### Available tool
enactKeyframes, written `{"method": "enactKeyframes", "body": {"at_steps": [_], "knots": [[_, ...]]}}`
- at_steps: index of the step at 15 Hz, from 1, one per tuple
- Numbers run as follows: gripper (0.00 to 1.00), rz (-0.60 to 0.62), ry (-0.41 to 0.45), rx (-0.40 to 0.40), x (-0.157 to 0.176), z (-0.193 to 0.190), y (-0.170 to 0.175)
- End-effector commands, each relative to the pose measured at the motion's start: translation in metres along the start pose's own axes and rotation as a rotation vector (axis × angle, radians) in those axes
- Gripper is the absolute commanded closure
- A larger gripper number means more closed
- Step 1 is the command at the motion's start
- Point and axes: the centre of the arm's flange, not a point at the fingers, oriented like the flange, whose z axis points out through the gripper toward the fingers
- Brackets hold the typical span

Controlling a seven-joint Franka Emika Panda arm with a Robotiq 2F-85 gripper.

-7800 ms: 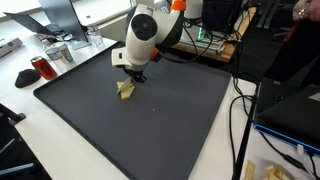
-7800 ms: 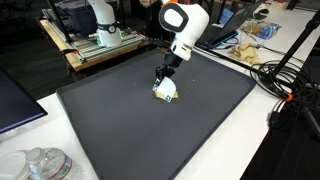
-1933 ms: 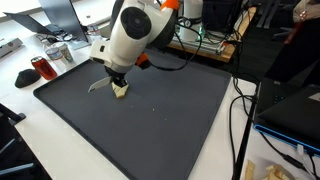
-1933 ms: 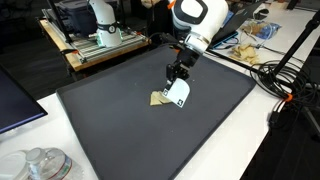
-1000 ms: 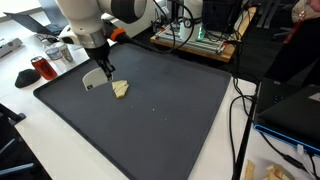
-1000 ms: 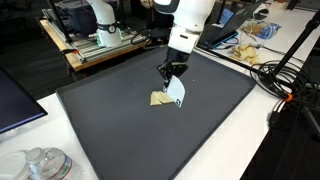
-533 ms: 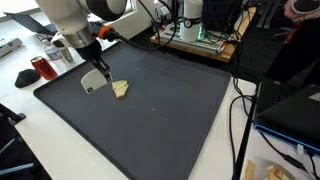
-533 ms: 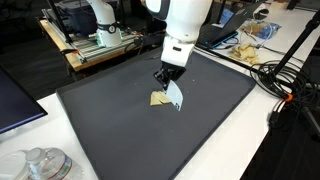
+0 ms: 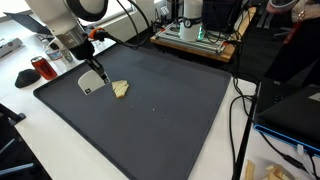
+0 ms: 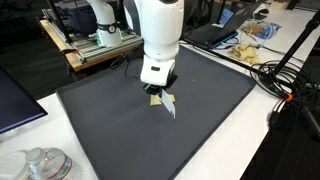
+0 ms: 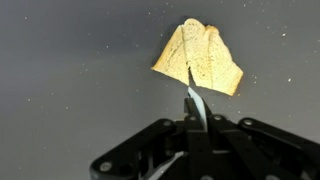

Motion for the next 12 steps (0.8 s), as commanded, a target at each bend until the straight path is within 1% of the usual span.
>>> {"method": "enactKeyframes", "body": {"at_steps": [1,6,12], "knots": [[0.99,-0.002,0.006,0.103,0.003,-0.001,0.022],[0.99,-0.003,0.056,0.203,-0.010,0.001,0.041],[0.99,0.070,0.131,0.328,-0.024,0.012,0.062]]}}
